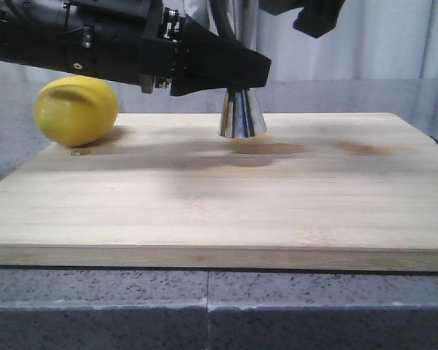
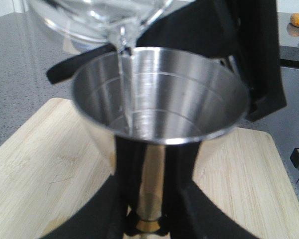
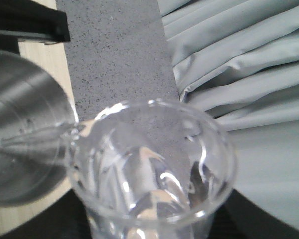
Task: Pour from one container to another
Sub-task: 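Tilt the beaker with the right gripper, pouring liquid into the jigger cup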
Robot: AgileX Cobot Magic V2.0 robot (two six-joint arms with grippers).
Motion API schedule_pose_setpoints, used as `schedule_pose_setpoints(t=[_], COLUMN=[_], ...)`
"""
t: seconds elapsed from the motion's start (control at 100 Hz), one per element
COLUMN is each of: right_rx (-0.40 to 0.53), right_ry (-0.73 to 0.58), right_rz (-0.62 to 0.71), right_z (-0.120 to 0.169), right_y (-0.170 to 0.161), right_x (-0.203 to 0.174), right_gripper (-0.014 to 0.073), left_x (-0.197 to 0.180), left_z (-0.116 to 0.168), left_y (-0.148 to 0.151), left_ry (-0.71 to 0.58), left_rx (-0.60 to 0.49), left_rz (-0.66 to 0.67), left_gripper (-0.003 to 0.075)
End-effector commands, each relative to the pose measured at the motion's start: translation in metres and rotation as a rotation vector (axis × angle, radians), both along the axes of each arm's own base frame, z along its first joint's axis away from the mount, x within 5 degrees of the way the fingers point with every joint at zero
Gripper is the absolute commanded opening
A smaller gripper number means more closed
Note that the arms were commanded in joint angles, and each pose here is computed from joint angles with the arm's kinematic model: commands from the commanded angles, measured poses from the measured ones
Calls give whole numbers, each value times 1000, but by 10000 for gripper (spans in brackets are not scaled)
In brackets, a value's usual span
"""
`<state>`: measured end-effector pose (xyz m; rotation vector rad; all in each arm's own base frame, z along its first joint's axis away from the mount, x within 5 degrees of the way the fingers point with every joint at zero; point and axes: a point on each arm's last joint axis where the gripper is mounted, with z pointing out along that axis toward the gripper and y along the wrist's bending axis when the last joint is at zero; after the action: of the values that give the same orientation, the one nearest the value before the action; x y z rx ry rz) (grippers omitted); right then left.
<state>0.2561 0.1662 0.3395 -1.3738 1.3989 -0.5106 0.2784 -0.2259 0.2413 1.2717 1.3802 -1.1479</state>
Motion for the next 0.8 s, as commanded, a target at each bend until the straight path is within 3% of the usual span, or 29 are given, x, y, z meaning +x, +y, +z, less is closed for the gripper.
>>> schedule_pose_setpoints(t=[0.0, 0.79], right_rx=[11, -46], right_ry=[-91, -133], right_rz=[34, 48], right_z=[24, 25], right_y=[-1, -1], right_x=[-4, -3], right_gripper=[310, 310], left_x=[-4, -4], left_z=[30, 30], left_y=[-3, -3], left_ry=[-30, -30], left_rx=[-121, -121], left_rz=[-23, -23], left_gripper=[60, 60])
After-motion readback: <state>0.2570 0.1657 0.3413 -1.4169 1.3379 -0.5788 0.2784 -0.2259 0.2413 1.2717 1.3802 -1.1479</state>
